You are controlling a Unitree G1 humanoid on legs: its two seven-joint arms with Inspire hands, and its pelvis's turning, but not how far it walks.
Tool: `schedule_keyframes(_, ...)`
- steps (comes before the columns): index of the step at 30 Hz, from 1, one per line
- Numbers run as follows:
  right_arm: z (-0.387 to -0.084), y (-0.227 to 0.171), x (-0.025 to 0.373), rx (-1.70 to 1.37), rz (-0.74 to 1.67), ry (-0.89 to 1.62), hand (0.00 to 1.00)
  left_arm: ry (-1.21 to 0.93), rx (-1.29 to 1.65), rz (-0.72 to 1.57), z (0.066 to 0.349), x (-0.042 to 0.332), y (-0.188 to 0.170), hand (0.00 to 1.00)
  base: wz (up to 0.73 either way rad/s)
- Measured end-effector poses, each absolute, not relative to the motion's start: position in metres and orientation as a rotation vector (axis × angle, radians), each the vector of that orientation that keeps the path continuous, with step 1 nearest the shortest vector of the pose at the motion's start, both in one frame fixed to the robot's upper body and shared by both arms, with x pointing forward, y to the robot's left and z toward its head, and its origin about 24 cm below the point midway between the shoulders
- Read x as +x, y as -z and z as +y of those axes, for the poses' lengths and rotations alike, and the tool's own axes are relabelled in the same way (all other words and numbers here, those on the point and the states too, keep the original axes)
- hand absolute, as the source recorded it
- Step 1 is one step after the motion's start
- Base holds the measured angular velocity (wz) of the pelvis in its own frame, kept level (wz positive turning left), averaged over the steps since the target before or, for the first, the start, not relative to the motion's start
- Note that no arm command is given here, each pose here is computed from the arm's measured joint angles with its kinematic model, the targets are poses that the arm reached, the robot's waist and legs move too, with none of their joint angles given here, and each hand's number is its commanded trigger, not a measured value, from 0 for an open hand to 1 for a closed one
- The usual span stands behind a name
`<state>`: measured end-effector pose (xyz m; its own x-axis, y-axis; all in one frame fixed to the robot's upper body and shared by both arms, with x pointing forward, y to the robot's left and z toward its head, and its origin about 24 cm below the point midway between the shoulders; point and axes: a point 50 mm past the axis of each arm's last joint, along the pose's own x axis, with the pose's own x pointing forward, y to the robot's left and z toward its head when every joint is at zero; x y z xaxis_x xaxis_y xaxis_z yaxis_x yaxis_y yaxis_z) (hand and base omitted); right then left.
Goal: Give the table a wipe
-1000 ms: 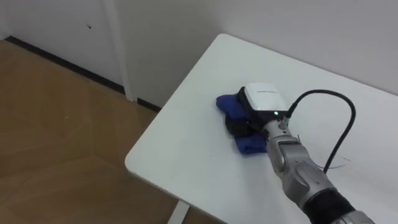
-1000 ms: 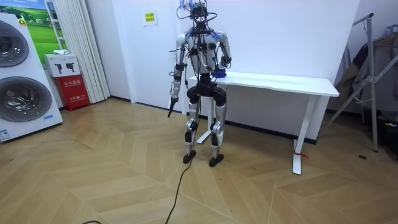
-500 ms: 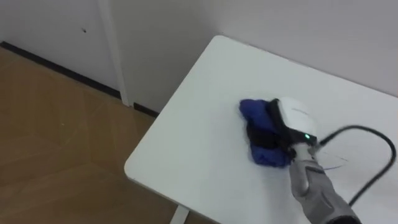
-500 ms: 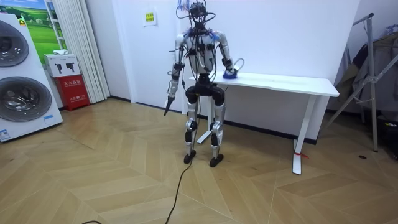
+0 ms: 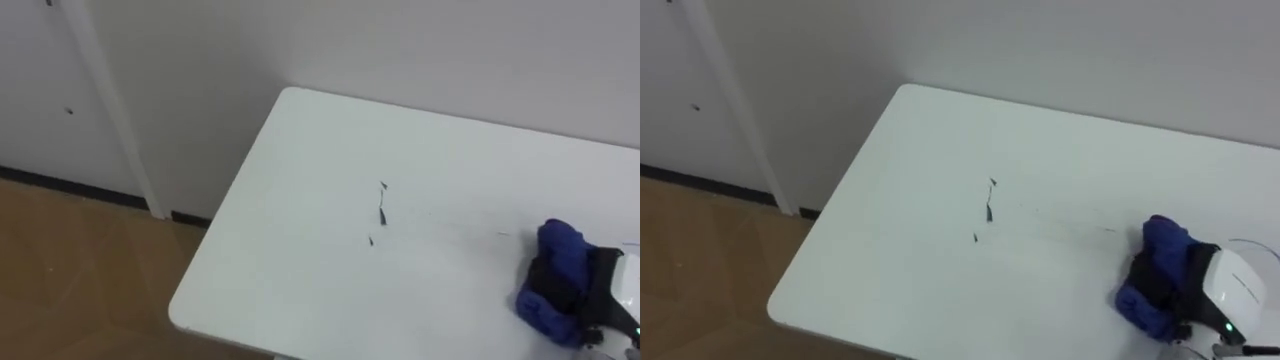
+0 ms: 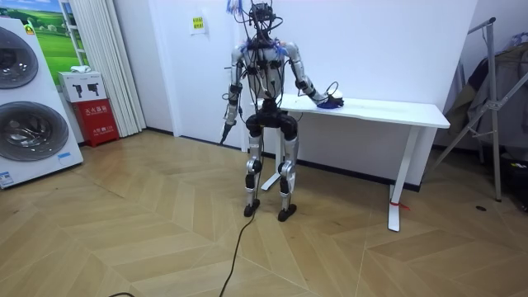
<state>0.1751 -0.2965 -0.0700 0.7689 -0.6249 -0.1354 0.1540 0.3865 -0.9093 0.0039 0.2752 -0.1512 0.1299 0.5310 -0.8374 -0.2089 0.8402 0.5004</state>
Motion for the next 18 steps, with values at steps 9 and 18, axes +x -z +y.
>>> schedule_keyframes(9, -0.223, 0.035, 0.263, -1.231, 0.325, 0.123, 1.0, -0.501, 0.266, 1.368, 0.263, 0.01, 0.158, 0.0, -0.21)
schedule_keyframes(18, -0.247, 0.052, 0.238, -1.153, 0.339, 0.199, 1.0, -0.567, 0.235, 1.484, 0.271, -0.035, 0.154, 0.0, 0.36)
